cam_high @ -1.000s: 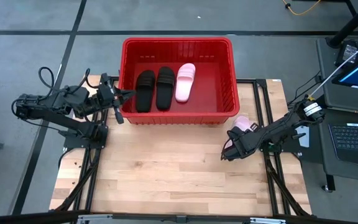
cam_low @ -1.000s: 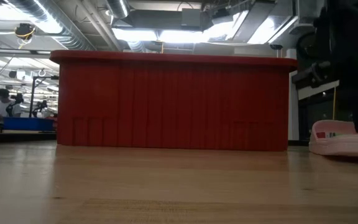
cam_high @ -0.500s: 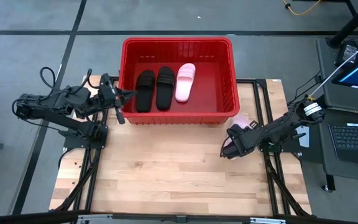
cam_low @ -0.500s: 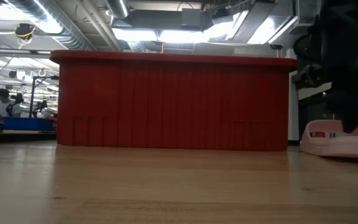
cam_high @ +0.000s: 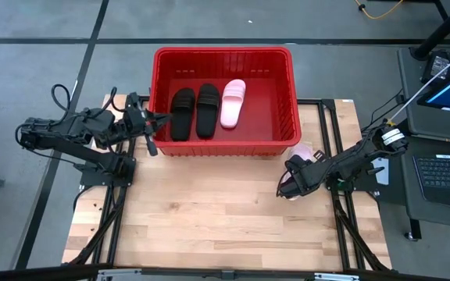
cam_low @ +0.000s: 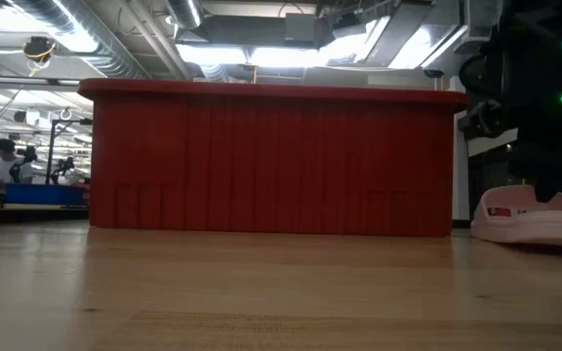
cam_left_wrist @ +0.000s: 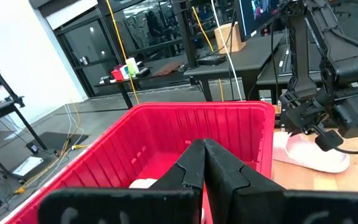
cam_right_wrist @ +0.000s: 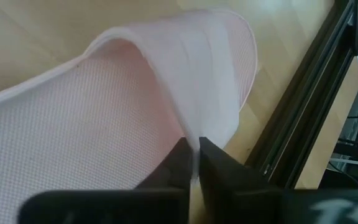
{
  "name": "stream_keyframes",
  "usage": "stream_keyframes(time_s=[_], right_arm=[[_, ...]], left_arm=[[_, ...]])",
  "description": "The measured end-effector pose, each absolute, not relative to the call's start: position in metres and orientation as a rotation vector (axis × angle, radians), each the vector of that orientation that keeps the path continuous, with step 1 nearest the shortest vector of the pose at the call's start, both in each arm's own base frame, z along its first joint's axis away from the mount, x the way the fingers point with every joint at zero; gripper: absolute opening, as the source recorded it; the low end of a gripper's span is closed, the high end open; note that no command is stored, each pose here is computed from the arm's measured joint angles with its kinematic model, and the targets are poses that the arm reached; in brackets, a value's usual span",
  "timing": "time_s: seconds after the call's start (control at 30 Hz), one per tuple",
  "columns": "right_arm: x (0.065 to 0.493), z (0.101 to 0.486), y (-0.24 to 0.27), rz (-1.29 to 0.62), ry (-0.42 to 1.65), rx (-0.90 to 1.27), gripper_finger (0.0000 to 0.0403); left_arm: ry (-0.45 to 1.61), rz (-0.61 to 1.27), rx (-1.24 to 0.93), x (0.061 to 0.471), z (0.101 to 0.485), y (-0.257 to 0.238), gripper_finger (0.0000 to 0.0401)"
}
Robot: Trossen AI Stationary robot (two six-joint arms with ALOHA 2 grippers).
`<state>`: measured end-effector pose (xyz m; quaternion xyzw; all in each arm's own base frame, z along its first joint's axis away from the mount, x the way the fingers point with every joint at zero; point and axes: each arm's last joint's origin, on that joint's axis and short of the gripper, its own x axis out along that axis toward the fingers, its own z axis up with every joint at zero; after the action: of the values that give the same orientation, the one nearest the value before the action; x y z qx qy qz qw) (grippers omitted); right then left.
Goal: Pick and place slides into bin
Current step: Put the pink slide into the red container
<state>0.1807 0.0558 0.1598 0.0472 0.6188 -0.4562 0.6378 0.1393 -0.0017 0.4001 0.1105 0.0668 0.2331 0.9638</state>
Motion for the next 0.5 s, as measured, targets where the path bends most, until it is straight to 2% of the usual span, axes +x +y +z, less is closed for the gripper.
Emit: stream_keyframes(time_s=[0.07, 0.3, 0.5], right_arm=[[0.181, 0.16, 0.056, -1.043, 1.414, 0.105, 0.0015], [0.182, 0.163, 0.058, -1.033, 1.444, 0.142, 0.001], [0.194, 0.188, 0.069, -0.99, 1.438, 0.16, 0.001]], left_arm=[[0.138, 0.471, 0.236, 0.139, 0.4, -0.002, 0.0003], [0.139, 0.471, 0.236, 0.139, 0.4, -0.002, 0.0005], [0.142, 0.469, 0.252, 0.139, 0.4, -0.002, 0.0003]])
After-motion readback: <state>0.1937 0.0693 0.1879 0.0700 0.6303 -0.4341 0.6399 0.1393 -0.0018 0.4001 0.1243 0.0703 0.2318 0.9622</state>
